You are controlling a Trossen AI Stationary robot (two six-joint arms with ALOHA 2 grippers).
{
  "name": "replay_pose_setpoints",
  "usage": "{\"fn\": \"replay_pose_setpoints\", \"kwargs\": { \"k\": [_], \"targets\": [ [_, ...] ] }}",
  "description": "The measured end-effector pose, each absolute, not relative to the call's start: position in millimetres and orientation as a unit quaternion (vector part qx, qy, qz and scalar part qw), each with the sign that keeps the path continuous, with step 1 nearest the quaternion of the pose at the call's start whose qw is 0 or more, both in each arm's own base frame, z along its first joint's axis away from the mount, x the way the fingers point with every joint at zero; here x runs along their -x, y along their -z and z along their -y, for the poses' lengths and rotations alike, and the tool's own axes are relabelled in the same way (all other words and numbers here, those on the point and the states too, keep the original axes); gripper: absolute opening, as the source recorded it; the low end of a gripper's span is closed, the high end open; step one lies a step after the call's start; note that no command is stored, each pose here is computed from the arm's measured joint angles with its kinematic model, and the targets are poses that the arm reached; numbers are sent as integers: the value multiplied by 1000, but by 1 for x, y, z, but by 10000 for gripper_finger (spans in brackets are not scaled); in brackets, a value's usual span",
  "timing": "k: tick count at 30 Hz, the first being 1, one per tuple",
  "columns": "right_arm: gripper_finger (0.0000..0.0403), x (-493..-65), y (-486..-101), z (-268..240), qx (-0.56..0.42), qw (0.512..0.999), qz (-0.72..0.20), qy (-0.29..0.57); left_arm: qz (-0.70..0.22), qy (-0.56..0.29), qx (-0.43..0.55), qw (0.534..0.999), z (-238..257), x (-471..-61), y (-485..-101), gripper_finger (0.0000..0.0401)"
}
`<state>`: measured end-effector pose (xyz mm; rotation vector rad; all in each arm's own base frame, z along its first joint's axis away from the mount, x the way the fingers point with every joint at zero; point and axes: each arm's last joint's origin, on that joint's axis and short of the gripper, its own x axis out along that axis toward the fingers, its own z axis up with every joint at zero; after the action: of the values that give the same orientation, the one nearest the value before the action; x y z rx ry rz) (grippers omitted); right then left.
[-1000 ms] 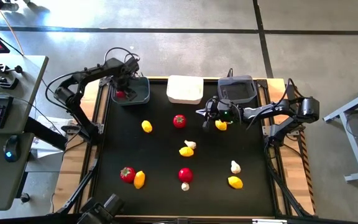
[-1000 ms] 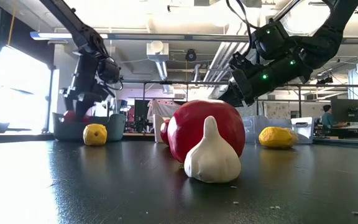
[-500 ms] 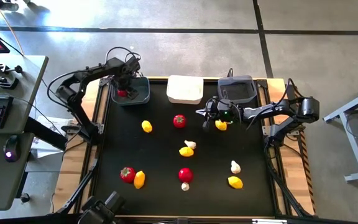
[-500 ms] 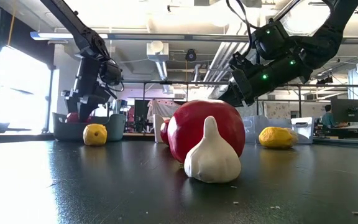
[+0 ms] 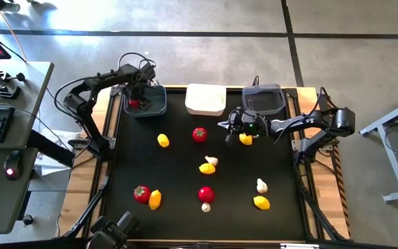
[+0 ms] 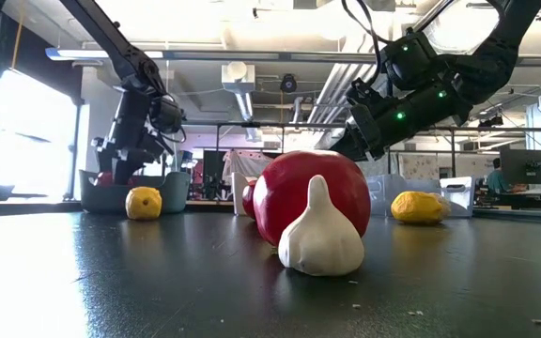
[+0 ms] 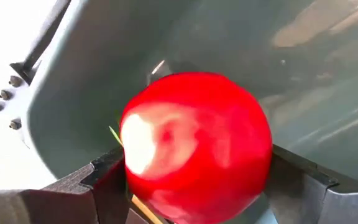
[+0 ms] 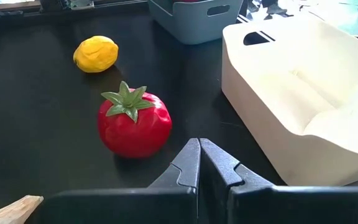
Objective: Sort produce into baskets
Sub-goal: Put the top left red tomato into the gray bin
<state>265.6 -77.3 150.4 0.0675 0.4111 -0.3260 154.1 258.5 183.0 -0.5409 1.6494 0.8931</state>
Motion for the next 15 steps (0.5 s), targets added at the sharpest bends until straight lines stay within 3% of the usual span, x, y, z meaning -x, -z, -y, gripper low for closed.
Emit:
{"fn": "replay_pose_setpoints", "kwargs": {
  "k": [10, 15],
  "targets": [
    [0, -266, -150, 77, -36, 965, -203, 162, -736, -399, 122, 534, -258, -161, -185, 289],
    [0, -266, -150, 77, -36, 965, -203, 162, -740, -358, 124, 555, -252, -169, -185, 289]
  ]
}}
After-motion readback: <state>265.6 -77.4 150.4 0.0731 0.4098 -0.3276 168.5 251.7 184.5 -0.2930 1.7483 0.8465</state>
